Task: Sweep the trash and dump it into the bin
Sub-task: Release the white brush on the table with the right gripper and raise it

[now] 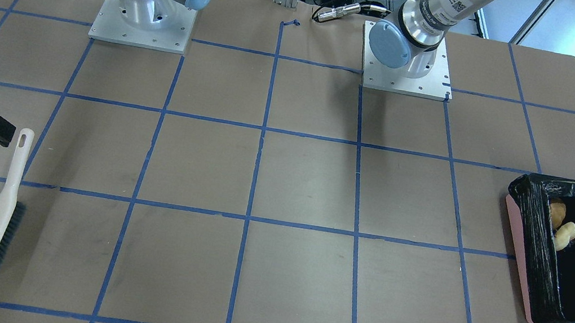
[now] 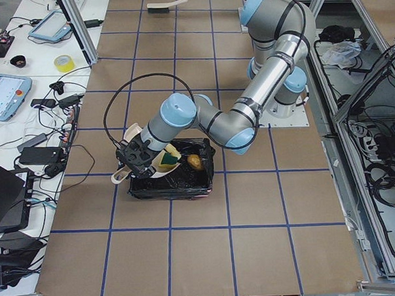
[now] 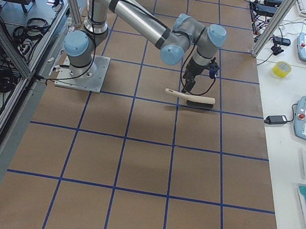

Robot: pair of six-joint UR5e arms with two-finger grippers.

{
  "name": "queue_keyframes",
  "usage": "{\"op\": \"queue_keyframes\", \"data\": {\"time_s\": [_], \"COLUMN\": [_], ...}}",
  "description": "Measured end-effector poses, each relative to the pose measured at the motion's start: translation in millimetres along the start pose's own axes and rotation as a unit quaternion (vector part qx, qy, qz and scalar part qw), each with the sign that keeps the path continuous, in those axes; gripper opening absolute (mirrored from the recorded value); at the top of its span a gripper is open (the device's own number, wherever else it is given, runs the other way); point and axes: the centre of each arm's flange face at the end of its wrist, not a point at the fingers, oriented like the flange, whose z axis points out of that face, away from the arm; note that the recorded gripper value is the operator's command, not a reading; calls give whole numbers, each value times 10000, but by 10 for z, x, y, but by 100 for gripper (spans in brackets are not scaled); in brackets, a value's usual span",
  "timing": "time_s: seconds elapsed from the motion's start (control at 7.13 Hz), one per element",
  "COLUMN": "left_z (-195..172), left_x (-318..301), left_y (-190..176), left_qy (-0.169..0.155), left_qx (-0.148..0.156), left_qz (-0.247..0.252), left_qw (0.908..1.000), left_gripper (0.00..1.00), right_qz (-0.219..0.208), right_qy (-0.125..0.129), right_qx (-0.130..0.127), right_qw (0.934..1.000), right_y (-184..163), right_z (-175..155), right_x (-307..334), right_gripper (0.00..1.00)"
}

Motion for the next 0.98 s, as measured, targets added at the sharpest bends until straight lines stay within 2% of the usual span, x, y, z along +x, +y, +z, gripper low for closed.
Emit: {"op": "queue_keyframes", "data": {"time_s": [0.28, 0.42, 0.56, 0.84, 0.98], "left_z": [-104, -171, -222, -337, -364], "left_x": [54, 90, 142, 455, 793], "left_y": [-70, -111, -121, -27, 142], "left_qy": [64, 102, 122, 26, -188], "left_qx": [370, 625, 746, 701, 537], "left_qz": [401, 588, 671, 439, 152], "left_qw": [9985, 9963, 9949, 9966, 9983], "left_gripper": [0, 0, 0, 0, 0], "right_qz": [43, 167, 286, 249, 177], "right_qy": [15, -11, -31, -145, -311], "right_qx": [245, 325, 431, 628, 658], "right_qw": [9997, 9993, 9987, 9976, 9972], "right_y": [322, 422, 480, 601, 655], "right_z": [-859, -1201, -1468, -1733, -1759], "right_x": [-175, -407, -766, -1567, -1772], "right_gripper": [100, 100, 100, 100, 100]}}
